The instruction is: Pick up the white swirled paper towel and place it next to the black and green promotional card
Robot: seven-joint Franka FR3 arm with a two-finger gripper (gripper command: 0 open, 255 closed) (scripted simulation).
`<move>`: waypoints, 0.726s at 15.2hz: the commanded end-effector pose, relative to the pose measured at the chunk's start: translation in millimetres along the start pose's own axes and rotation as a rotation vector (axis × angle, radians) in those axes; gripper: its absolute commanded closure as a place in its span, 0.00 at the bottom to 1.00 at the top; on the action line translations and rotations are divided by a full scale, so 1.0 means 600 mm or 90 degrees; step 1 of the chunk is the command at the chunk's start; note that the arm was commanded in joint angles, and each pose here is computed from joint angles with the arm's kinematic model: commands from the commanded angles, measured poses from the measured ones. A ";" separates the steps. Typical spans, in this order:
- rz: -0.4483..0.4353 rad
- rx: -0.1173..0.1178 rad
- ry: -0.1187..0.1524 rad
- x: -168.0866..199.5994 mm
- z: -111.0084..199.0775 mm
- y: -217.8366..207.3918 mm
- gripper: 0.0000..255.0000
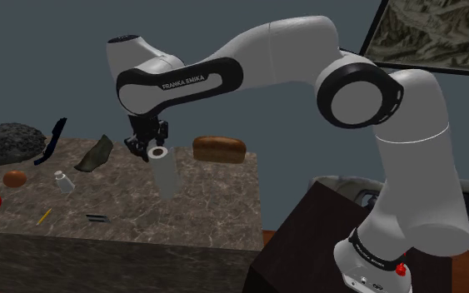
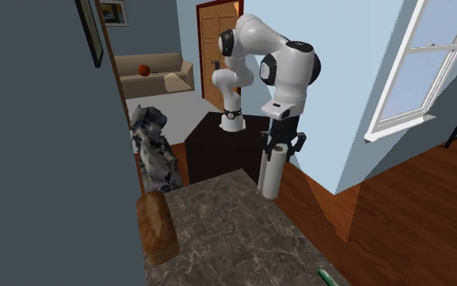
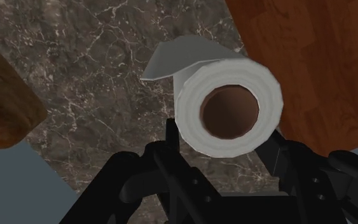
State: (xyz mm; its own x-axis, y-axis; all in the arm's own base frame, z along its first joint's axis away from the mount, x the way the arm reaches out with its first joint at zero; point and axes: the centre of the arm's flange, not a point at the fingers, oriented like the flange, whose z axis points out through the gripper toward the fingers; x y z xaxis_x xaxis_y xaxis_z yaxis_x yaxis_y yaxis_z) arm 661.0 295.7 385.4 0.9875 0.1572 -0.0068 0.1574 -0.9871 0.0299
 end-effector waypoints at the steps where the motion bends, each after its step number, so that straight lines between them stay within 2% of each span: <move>1: 0.000 0.000 0.000 0.016 0.021 -0.039 1.00; 8: 0.000 0.000 0.000 0.076 0.084 -0.160 1.00; 11: 0.000 0.000 0.000 0.076 0.110 -0.160 1.00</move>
State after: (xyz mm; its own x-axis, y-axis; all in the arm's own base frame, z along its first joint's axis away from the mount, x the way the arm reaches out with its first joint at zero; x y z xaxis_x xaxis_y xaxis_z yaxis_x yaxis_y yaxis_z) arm 689.7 394.1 322.8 0.9875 0.1572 -0.0085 0.1573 -0.9871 0.0297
